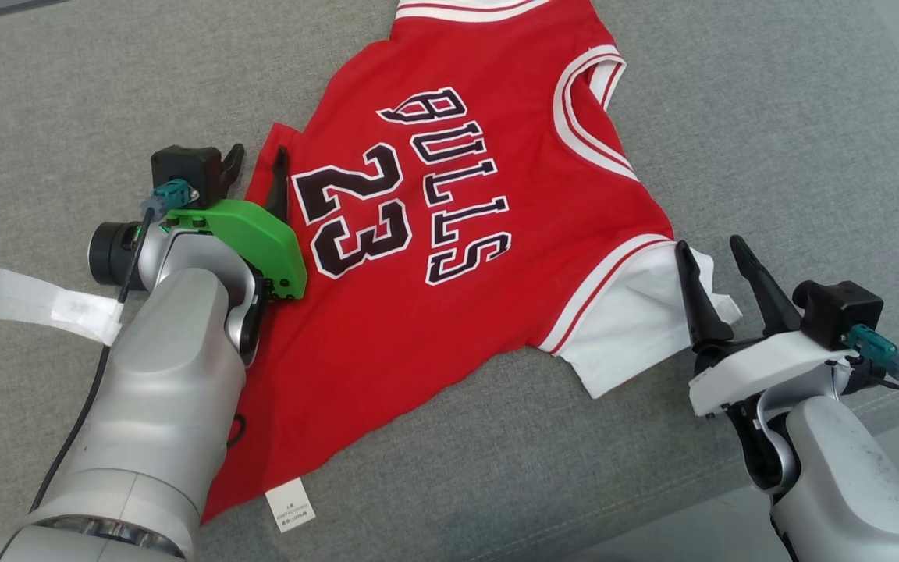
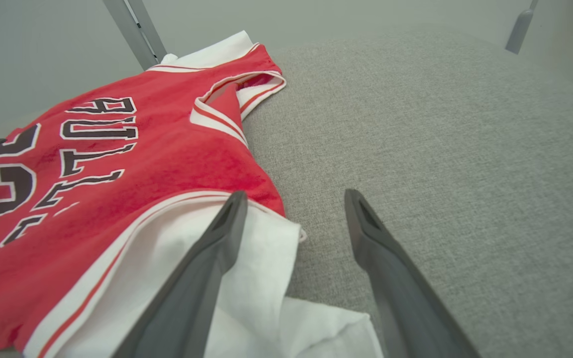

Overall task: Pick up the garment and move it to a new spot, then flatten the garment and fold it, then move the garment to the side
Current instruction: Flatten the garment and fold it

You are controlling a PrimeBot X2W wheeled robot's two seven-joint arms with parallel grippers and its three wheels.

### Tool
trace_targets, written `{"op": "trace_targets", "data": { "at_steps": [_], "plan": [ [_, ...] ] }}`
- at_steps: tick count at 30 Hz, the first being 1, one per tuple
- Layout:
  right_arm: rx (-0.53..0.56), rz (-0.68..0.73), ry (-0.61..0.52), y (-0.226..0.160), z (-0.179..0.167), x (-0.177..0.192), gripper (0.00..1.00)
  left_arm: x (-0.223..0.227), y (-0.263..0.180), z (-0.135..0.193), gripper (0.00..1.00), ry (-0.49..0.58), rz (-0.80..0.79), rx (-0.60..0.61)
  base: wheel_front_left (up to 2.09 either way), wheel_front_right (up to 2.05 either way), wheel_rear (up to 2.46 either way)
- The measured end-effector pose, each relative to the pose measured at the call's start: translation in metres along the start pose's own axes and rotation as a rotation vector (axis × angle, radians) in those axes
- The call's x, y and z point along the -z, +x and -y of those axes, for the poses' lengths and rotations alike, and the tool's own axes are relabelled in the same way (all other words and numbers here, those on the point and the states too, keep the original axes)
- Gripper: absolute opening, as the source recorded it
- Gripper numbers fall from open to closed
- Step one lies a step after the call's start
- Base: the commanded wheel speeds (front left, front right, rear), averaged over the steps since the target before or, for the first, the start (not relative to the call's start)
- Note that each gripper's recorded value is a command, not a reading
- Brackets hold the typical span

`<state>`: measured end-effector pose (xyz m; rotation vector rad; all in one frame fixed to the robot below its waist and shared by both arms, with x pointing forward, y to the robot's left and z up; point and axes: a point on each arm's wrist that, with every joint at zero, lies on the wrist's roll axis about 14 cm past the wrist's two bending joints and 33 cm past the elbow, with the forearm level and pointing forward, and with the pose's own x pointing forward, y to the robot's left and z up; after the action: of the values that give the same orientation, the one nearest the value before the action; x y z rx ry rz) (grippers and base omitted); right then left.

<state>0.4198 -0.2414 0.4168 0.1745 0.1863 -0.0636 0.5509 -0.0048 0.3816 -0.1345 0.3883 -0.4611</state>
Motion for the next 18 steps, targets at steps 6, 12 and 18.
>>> {"op": "trace_targets", "data": {
  "at_steps": [6, 12, 18],
  "plan": [
    [-0.004, -0.002, -0.002, -0.001, -0.001, 0.0, 1.0, 0.008, -0.001, 0.001, 0.54, 0.009, -0.028, 0.002, 0.0, 0.0, 0.0],
    [0.01, 0.008, -0.004, -0.002, 0.004, -0.004, 1.0, 0.009, -0.001, 0.006, 0.0, 0.024, -0.037, 0.026, 0.0, 0.0, 0.0],
    [0.02, 0.018, -0.002, -0.001, 0.007, -0.006, 1.0, -0.043, 0.005, -0.022, 0.0, 0.047, 0.107, -0.063, 0.0, 0.0, 0.0]
  ]
}}
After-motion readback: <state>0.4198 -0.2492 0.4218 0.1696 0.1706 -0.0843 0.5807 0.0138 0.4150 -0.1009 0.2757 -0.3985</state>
